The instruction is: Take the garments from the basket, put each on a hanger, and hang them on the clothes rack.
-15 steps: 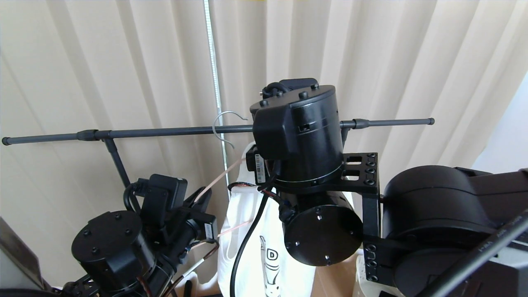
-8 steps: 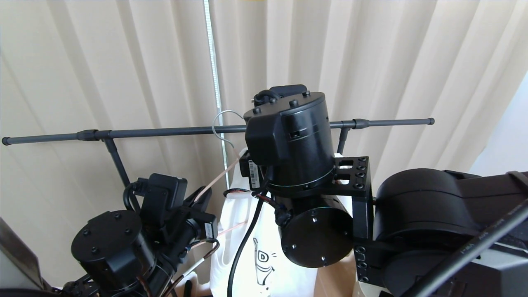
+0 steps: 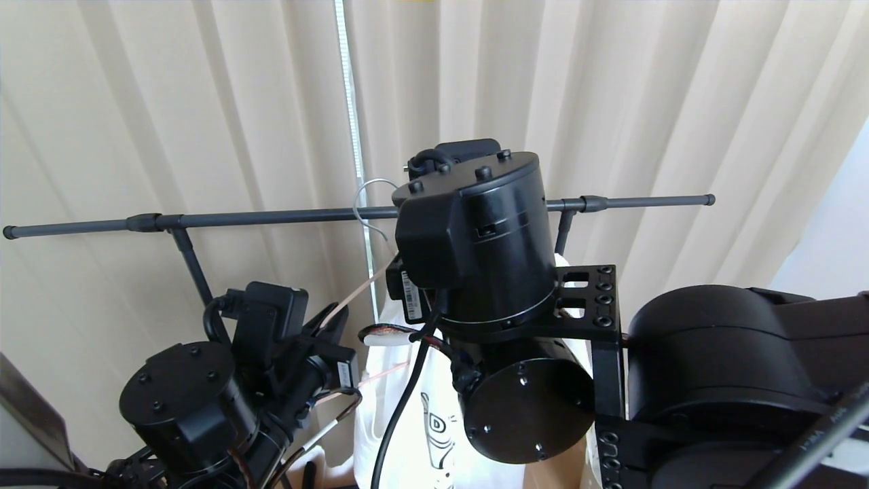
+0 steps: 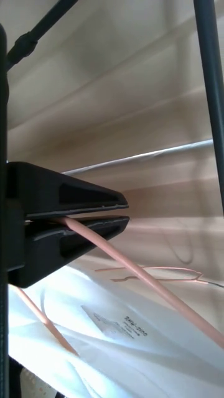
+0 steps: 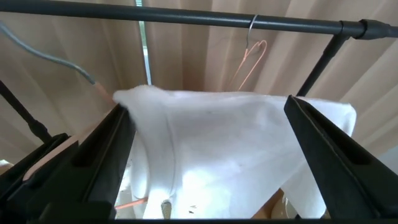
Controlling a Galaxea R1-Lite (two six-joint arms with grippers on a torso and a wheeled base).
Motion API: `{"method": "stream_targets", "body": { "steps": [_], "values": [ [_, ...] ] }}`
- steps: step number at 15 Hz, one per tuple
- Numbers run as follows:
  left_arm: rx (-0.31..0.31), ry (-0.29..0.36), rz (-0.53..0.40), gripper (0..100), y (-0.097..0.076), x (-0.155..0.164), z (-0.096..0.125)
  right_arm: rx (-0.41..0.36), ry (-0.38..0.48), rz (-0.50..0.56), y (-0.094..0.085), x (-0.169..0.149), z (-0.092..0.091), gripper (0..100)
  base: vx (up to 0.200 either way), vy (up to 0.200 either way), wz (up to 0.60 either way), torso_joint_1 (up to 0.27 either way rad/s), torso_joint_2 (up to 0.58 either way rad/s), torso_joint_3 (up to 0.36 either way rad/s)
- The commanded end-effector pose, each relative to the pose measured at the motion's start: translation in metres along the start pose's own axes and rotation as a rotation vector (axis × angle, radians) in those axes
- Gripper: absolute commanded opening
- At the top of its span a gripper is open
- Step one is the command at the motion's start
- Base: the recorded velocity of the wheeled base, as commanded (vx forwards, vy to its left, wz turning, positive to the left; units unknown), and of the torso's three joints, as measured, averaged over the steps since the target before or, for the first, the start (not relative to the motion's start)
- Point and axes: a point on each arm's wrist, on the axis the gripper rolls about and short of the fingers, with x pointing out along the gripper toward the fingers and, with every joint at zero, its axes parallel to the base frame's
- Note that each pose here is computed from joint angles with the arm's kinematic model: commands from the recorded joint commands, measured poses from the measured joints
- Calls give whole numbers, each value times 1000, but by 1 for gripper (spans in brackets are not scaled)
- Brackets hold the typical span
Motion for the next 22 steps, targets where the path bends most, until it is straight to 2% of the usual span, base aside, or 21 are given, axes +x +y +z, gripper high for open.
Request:
{"method": "stream_targets", "body": {
  "steps": [1,3,8,11,13,15,16,17,19,21,22],
  "values": [
    [-1,-2,3,0,0,1,0,-4,-3,10,2,-4,1,100,0,0,0,0,0,0],
    [-4,-3,3,0,0,1,0,1,-7,13,-1,-7,4,100,0,0,0,0,0,0],
    [-16,-3,1,0,0,1,0,-27,12,26,-11,-15,-3,100,0,0,0,0,0,0],
    [-11,14,-23,0,1,-3,-3,-76,41,154,-42,-33,1,100,0,0,0,0,0,0],
    [-7,33,-66,0,2,-8,-7,-159,18,303,-88,-56,19,100,0,0,0,0,0,0],
    [-5,40,-84,0,2,-10,-8,-270,-8,396,-124,-59,27,100,0,0,0,0,0,0],
    [-4,41,-97,0,3,-12,-8,-326,10,430,-137,-60,27,100,0,0,0,0,0,0],
    [-1,47,-111,0,3,-14,-9,-362,40,472,-145,-61,26,100,0,0,0,0,0,0],
    [4,57,-135,0,3,-17,-11,-451,144,629,-159,-65,20,100,0,0,0,0,0,0],
    [10,66,-160,0,2,-21,-13,-593,186,705,-178,-51,16,100,0,0,0,0,0,0],
    [14,74,-182,0,1,-23,-14,-603,197,732,-180,-48,17,100,0,0,0,0,0,0]
  ]
}}
